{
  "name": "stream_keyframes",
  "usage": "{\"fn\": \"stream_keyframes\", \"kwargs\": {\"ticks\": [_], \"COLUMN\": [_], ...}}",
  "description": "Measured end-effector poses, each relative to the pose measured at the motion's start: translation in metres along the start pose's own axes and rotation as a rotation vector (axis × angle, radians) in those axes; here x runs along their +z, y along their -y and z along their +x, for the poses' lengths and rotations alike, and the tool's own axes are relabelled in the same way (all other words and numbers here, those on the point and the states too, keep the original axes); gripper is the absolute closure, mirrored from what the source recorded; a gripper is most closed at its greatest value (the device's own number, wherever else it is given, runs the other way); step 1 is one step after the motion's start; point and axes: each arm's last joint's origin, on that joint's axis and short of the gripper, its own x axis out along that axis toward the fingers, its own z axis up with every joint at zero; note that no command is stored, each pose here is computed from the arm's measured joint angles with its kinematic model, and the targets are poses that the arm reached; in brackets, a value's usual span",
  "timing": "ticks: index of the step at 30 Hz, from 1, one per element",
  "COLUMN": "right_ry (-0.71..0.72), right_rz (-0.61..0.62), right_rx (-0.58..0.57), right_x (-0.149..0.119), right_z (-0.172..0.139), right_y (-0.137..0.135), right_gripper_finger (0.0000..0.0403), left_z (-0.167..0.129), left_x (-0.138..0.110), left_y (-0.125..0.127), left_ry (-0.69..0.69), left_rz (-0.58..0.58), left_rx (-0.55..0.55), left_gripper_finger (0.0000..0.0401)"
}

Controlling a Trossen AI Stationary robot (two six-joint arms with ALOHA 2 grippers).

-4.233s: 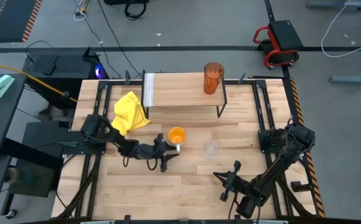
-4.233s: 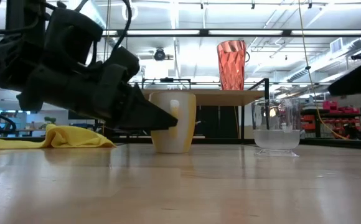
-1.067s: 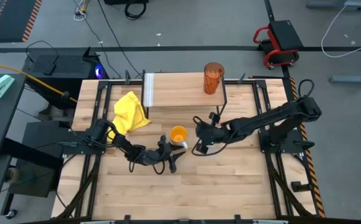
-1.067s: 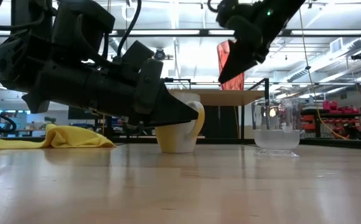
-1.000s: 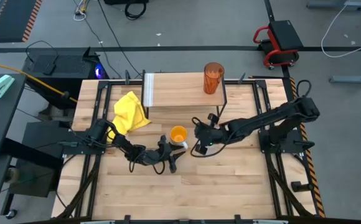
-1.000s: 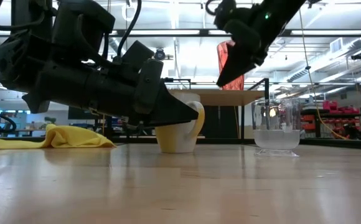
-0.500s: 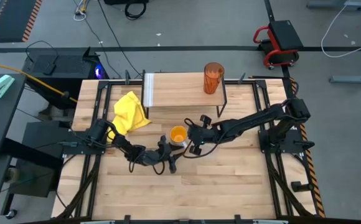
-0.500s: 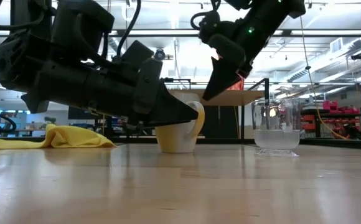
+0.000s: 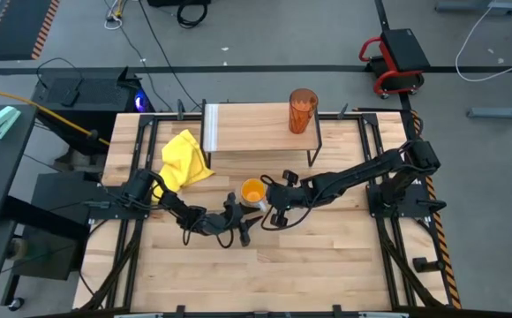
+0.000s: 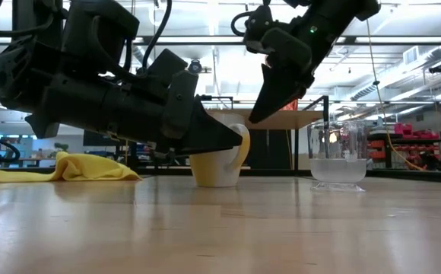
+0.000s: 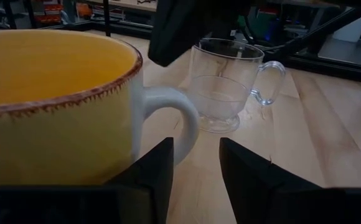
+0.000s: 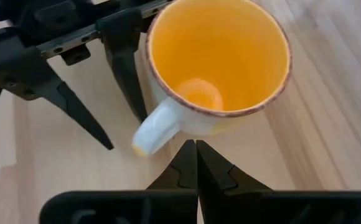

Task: Stack small to large cups/mugs on shelf
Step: Put the yellow mug on the shelf

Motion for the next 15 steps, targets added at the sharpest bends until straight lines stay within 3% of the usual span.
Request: {"fn": "stream_keyframes", "kwargs": {"ticks": [6, 15], "right_ry": [-0.006, -0.033], "right_rz": [-0.019, -0.033], "right_rx": [0.025, -0.012], "right_x": [-0.004, -0.01], "right_z": [0.002, 0.03], "right_y": [-0.01, -0.01], "right_gripper_finger": [0.0403, 0.0403], "left_z": [0.0, 0.002], "left_x": [0.0, 0.002], "left_y": [0.0, 0.001], "left_ry": [0.001, 0.007], "left_rz": [-0.001, -0.005], "left_rx": [0.0, -0.001], "left_gripper_finger": [0.0262, 0.0257]}}
